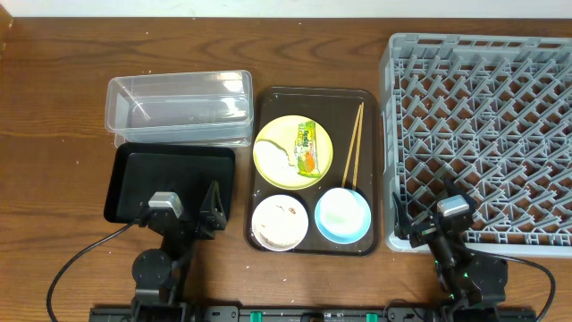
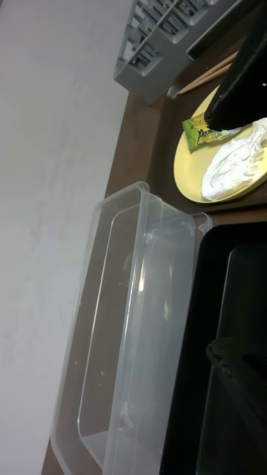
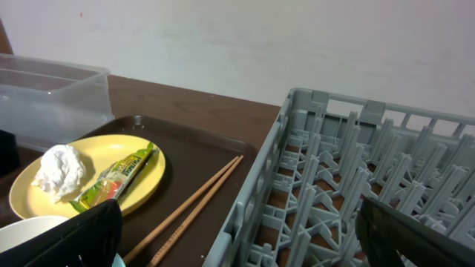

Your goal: Sort waste into correct bins and load items into the dishwasher rack

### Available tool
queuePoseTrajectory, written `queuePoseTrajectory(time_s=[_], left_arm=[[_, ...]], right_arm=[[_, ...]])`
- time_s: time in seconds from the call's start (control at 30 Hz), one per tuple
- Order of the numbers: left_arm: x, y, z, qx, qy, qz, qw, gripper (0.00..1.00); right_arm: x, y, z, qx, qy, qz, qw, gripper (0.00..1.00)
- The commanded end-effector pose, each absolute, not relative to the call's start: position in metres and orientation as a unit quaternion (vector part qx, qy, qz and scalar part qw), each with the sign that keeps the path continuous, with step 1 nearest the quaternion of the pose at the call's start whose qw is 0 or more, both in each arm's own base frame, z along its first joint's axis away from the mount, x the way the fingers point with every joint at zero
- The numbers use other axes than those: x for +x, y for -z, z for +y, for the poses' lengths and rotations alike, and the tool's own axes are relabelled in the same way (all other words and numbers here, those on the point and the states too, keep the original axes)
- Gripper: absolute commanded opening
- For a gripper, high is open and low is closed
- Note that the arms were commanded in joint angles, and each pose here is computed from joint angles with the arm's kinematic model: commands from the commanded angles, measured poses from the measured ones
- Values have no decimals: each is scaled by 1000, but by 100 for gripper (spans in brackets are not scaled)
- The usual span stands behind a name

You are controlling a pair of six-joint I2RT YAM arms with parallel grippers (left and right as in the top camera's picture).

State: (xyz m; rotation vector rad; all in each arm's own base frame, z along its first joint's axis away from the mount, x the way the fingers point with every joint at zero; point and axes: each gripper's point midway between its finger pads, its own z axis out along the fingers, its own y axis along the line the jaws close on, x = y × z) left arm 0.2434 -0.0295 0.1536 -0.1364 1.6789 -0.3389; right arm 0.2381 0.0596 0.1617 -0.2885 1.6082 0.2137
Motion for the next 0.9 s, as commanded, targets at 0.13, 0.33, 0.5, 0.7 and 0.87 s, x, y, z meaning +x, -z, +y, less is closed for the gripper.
queuePoseTrajectory(time_s=[0.13, 0.33, 0.5, 0.7, 0.87], left_arm=[[243, -138, -31, -55, 146, 756, 635, 92], [243, -138, -31, -55, 146, 756, 635, 92], [243, -138, -31, -55, 146, 756, 635, 92], [244, -144, -31, -54, 148, 749, 644, 92], [243, -140, -32, -58, 153, 753, 637, 92]], right_arm=[[239, -160, 56, -126, -87, 717, 680, 99], [239, -160, 56, -126, -87, 717, 680, 99], [239, -160, 56, -126, -87, 717, 680, 99], [239, -160, 56, -126, -87, 717, 680, 99], [238, -171, 61, -136, -98, 700, 694, 99]])
